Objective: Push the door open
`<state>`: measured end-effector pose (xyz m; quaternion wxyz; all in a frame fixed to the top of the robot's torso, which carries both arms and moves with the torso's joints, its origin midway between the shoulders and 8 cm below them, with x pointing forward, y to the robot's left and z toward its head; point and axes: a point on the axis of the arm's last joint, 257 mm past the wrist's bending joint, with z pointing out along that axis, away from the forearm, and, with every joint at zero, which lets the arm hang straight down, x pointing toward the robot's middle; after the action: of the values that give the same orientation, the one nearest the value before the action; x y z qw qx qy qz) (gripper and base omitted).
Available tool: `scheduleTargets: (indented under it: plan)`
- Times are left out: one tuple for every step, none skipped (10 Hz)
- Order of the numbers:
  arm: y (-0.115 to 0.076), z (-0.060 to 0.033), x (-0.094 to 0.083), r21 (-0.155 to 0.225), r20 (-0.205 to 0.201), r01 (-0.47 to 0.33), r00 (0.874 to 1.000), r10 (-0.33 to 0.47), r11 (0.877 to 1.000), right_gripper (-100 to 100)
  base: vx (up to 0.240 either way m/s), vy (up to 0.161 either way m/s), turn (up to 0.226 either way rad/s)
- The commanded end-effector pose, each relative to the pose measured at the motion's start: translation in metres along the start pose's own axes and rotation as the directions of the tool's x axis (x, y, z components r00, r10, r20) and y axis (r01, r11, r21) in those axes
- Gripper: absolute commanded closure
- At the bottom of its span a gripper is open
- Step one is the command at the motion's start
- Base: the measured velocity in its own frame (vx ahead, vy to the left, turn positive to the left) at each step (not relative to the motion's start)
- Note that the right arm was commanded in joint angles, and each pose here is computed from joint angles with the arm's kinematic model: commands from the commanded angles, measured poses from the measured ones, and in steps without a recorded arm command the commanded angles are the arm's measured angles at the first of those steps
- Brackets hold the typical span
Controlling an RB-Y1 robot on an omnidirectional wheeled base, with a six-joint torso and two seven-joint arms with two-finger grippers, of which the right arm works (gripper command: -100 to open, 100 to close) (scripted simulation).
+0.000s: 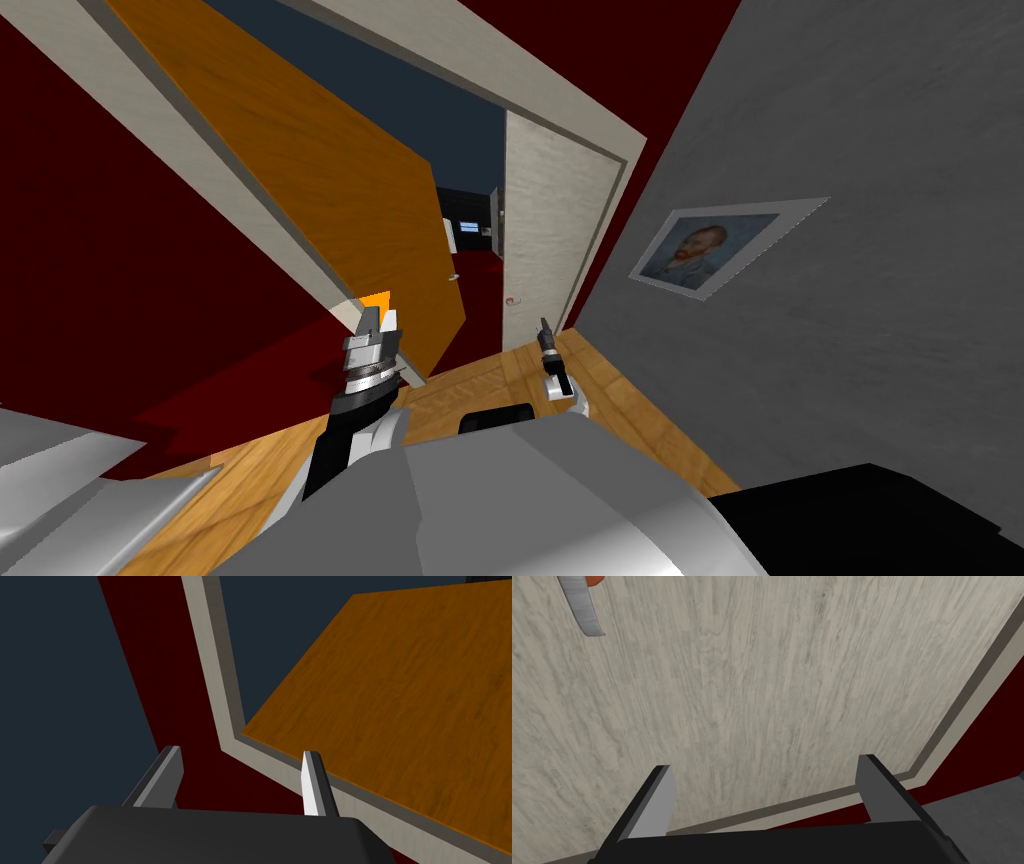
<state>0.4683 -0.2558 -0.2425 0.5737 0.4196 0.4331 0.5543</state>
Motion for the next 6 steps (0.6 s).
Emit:
scheduleTargets:
  plan:
    - [-0.01,-0.0013,0.002,0.019,-0.004,-0.003,1.0,0.003,1.0,-100,0.073,-0.027,0.044]
    - [-0.019,-0.0018,0.005,0.033,-0.01,-0.007,1.0,0.008,0.999,-100,0.059,-0.018,0.058]
    - [-0.02,-0.0021,0.005,0.034,-0.01,-0.007,1.0,0.008,0.999,-100,0.039,-0.011,0.029]
    - [-0.027,-0.0022,0.008,0.046,-0.016,-0.011,1.0,0.012,0.999,-100,0.047,-0.008,0.058]
    - [-0.029,-0.0031,0.008,0.05,-0.016,-0.011,1.0,0.012,0.999,-100,0.043,-0.008,0.034]
    - [-0.037,-0.0033,0.011,0.062,-0.022,-0.015,1.0,0.016,0.998,-100,0.047,-0.019,0.06]
